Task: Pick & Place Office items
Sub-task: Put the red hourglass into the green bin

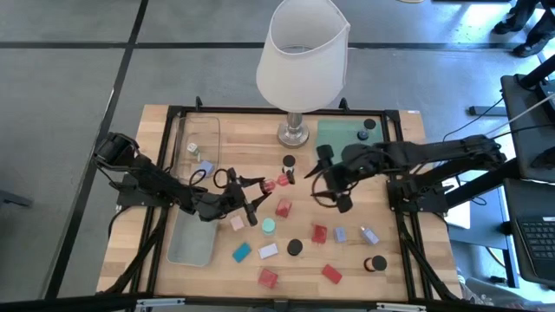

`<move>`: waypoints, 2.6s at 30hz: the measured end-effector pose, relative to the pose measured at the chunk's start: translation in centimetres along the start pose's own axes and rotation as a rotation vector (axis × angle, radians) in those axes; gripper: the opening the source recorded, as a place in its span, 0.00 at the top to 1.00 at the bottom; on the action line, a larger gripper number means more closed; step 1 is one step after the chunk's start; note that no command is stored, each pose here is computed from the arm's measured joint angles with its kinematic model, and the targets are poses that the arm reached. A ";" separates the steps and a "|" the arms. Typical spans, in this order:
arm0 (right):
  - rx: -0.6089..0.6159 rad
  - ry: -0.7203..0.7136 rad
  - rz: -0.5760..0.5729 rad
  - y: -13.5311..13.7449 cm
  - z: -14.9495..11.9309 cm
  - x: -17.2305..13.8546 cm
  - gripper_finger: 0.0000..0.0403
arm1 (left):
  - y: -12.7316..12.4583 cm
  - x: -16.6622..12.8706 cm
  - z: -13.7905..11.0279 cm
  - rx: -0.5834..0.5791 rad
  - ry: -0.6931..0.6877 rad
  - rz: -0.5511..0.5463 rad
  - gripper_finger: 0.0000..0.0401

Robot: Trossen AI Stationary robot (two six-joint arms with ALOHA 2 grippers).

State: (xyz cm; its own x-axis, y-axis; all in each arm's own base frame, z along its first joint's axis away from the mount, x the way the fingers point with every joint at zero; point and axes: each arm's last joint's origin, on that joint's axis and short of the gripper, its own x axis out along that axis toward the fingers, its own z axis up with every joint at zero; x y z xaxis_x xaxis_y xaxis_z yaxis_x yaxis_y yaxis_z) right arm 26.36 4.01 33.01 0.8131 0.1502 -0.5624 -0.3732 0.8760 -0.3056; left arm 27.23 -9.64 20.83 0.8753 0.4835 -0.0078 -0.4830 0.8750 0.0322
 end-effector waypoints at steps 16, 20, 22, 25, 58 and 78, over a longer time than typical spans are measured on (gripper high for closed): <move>0.115 0.047 -0.221 -0.8 0.0 2.1 0.15 | 0.0 0.0 -0.1 0.007 0.005 -0.003 0.48; 0.168 0.028 -0.188 -0.7 0.1 2.1 0.07 | 0.0 0.0 -0.1 0.007 0.005 -0.003 0.48; 0.186 0.020 -0.169 -0.7 0.1 2.1 0.05 | 0.0 0.0 -0.1 0.005 0.003 -0.003 0.48; 0.205 0.011 -0.146 -0.6 0.2 2.1 0.03 | 0.0 0.0 0.0 0.002 0.001 -0.003 0.48; 0.202 -0.160 -0.090 -0.9 1.6 2.7 0.08 | -0.1 0.0 1.6 0.030 -0.133 -0.116 0.48; 0.223 -0.214 -0.099 -1.0 2.0 2.6 0.36 | -0.1 0.0 1.8 0.048 -0.146 -0.111 0.48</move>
State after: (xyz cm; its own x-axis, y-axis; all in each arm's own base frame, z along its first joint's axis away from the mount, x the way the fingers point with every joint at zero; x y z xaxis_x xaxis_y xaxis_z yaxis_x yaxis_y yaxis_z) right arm 29.80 4.42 33.40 0.9249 0.1310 -0.3568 -0.1992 0.9666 -0.1614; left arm 27.30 -9.77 22.58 0.9188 0.3723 0.1314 -0.3848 0.9189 0.0866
